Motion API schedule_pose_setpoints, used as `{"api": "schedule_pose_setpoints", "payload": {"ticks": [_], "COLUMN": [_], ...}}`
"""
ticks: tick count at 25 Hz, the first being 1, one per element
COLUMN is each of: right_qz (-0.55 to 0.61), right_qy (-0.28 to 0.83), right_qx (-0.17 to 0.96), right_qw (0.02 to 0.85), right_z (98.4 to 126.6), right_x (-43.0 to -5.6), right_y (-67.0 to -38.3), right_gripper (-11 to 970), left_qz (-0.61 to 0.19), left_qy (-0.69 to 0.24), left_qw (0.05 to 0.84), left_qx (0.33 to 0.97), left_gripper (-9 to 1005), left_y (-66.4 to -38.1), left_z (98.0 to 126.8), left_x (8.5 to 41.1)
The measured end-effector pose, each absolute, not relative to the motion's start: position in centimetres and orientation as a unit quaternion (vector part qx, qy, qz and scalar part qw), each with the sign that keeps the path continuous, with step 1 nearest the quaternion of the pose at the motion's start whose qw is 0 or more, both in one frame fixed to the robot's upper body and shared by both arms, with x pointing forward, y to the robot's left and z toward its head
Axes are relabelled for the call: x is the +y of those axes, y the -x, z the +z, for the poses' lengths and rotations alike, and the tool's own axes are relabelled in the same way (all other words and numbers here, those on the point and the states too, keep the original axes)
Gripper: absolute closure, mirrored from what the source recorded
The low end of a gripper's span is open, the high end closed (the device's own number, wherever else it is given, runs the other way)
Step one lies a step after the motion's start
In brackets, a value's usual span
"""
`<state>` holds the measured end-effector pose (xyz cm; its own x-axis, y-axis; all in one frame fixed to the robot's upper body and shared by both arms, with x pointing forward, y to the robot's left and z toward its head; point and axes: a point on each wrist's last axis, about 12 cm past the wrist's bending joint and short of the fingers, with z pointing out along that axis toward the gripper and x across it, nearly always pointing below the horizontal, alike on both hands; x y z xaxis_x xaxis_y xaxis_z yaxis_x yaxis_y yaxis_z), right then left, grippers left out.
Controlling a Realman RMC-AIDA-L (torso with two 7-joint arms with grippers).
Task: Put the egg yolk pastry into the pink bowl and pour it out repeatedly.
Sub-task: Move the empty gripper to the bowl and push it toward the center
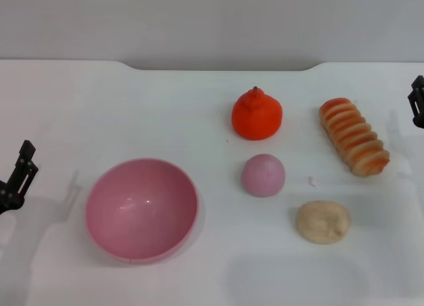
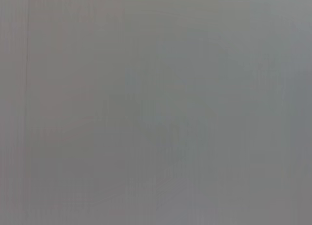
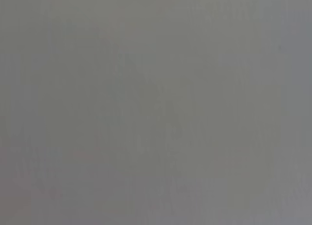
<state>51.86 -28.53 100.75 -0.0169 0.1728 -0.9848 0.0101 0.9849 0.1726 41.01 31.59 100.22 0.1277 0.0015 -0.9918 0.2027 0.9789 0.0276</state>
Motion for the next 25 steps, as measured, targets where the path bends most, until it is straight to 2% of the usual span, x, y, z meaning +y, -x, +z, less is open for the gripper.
{"api": "schedule_pose_setpoints", "payload": {"ticks": [25], "right_qz": [0.056], "right_qy": [-0.069], "right_qx": [0.710], "right_qw": [0.698], "right_z": [100.74], "right_x": [-28.63], "right_y": [-51.82], "right_gripper": [398], "left_qz": [-0.070], "left_qy": [-0.081], "left_qw": [0.748], "left_qx": [0.655], "left_gripper": [301], "left_y": [-41.03], "left_z": [100.29], "left_x": [31.50]}}
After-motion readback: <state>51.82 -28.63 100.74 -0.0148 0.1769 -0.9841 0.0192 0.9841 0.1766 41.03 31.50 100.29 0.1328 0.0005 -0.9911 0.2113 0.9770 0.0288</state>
